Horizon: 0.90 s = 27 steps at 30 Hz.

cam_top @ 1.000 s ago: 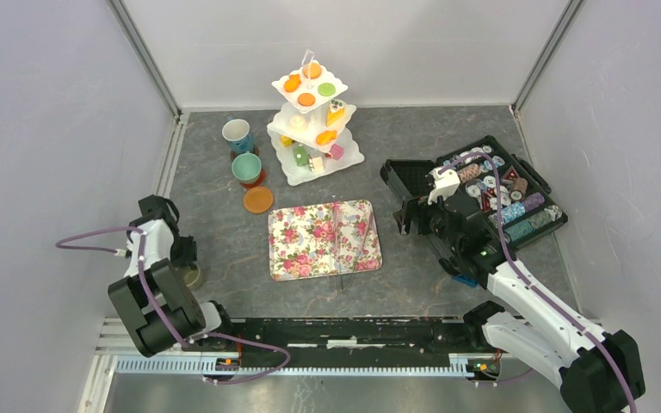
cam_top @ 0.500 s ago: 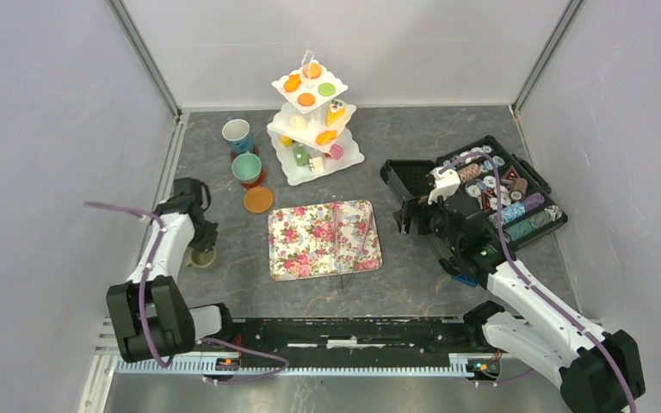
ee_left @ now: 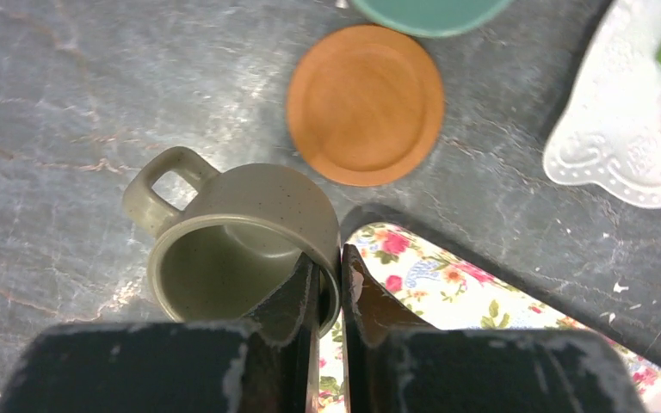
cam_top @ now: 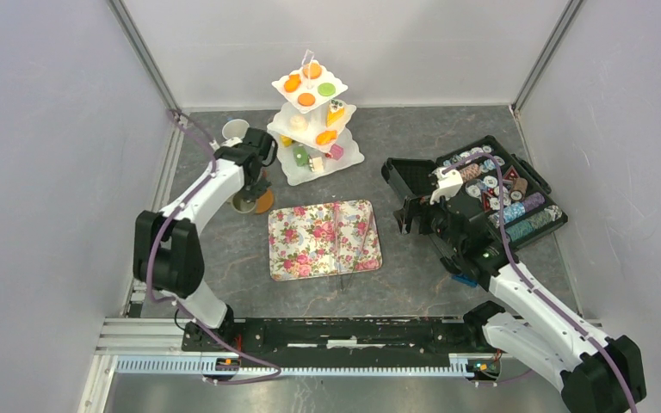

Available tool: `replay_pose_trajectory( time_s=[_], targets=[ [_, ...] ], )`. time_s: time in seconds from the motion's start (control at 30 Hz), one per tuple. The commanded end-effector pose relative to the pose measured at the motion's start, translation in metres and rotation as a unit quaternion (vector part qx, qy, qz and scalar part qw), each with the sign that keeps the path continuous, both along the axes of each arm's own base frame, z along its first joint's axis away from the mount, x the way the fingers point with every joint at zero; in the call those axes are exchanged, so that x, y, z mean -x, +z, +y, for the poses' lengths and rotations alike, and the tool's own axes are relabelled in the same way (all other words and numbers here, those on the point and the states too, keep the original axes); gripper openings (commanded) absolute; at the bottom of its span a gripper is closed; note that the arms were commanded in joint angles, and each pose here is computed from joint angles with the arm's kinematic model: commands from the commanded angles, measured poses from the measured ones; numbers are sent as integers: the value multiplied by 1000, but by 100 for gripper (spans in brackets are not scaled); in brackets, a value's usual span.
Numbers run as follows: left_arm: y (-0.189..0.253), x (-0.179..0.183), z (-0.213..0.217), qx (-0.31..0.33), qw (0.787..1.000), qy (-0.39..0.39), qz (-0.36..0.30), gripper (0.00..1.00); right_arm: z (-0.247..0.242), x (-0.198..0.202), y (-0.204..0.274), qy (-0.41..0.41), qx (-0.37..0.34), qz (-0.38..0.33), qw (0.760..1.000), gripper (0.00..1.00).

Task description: Serve the afternoon tea

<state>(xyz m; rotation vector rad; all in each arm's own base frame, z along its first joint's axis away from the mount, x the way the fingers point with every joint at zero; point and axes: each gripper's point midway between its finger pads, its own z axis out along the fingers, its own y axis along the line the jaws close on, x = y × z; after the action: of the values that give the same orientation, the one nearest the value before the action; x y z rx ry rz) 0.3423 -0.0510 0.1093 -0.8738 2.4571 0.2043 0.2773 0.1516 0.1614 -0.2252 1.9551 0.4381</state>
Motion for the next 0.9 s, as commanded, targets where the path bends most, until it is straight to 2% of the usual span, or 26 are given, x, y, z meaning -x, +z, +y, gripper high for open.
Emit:
replay_pose_trajectory(
  time_s=[0.0, 0.33, 0.5, 0.87],
  targets=[
    [14, -22, -9, -36, 998, -50, -5, 2, -3, 7, -7, -3, 1, 20, 1000, 98],
    [-2, -51, -23, -23, 998, -62, 2, 3, -12, 7, 1, -20, 12, 7, 1000, 98],
    [-12, -59, -19, -9, 999, -41, 2, 3, -15, 8, -1, -24, 17, 10, 1000, 98],
    [-35, -68, -16, 7, 1000, -11, 3, 13, -16, 8, 3, -26, 16, 4, 1000, 98]
  ],
)
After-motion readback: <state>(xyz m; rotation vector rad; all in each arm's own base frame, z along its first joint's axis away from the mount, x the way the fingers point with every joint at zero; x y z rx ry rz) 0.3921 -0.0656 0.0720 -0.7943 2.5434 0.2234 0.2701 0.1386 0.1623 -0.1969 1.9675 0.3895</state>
